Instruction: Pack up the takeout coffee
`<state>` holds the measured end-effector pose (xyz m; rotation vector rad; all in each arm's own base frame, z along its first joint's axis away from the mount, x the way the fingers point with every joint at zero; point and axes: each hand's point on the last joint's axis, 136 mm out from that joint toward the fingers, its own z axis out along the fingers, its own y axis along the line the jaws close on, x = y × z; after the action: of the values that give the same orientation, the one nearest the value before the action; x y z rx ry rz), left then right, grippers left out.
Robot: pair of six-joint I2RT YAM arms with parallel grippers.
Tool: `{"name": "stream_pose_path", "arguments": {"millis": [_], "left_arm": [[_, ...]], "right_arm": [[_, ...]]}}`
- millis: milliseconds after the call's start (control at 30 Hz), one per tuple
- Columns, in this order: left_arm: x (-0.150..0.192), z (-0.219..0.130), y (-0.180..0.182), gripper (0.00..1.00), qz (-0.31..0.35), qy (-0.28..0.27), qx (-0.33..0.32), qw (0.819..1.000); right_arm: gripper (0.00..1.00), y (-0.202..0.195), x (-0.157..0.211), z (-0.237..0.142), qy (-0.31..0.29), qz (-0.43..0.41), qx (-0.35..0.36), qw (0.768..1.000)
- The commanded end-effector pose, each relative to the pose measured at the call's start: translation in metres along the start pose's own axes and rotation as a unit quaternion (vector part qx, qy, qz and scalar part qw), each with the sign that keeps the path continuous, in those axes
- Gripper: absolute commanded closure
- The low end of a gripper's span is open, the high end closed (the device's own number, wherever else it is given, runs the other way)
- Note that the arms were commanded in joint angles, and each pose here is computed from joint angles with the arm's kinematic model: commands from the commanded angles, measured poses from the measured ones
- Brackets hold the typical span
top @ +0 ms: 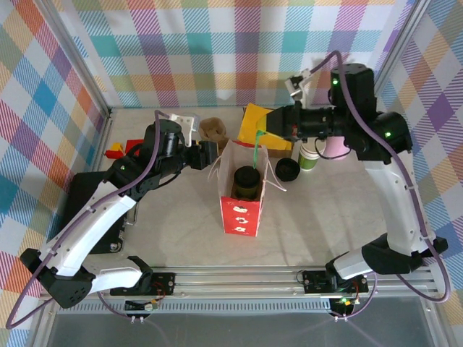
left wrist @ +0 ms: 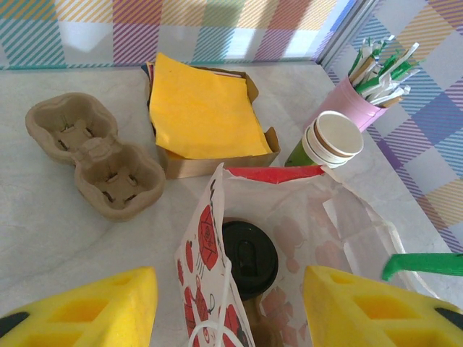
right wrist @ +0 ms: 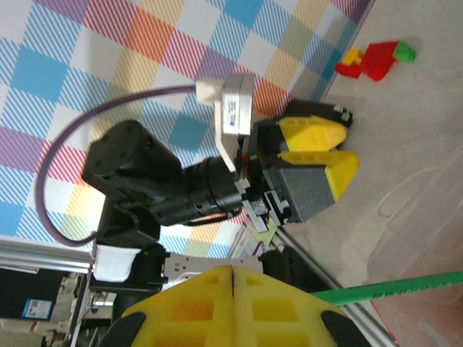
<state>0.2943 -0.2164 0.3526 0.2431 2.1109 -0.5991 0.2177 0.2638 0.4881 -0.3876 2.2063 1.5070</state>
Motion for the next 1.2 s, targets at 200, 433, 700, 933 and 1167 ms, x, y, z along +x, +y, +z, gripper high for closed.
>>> {"name": "stream_pose_path", "arguments": {"millis": [200, 433, 700, 933, 1167], "left_arm": [[0.005, -0.004, 0.005, 0.45, -0.004, 0.001, -0.007, 1.000], [0.006, -0.004, 0.005, 0.45, -0.003, 0.003, -0.008, 1.000], [0.009, -0.002, 0.007, 0.45, -0.003, 0.006, -0.010, 1.000], [0.004, -0.006, 0.006, 0.45, 0.002, 0.002, -0.013, 1.000], [0.002, -0.011, 0.008, 0.45, 0.006, 0.001, -0.019, 1.000]], "right_arm": [[1.00, -0.025, 0.040, 0.057, 0.076, 0.011, 0.018, 0.997], [1.00, -0.057, 0.076, 0.087, 0.126, 0.014, 0.060, 0.990], [0.96, -0.082, 0.085, 0.106, 0.122, -0.006, 0.100, 0.988], [0.79, -0.080, 0.061, 0.090, 0.074, -0.062, 0.151, 0.984], [0.59, -0.080, 0.028, 0.066, 0.007, -0.132, 0.216, 0.967]]}}
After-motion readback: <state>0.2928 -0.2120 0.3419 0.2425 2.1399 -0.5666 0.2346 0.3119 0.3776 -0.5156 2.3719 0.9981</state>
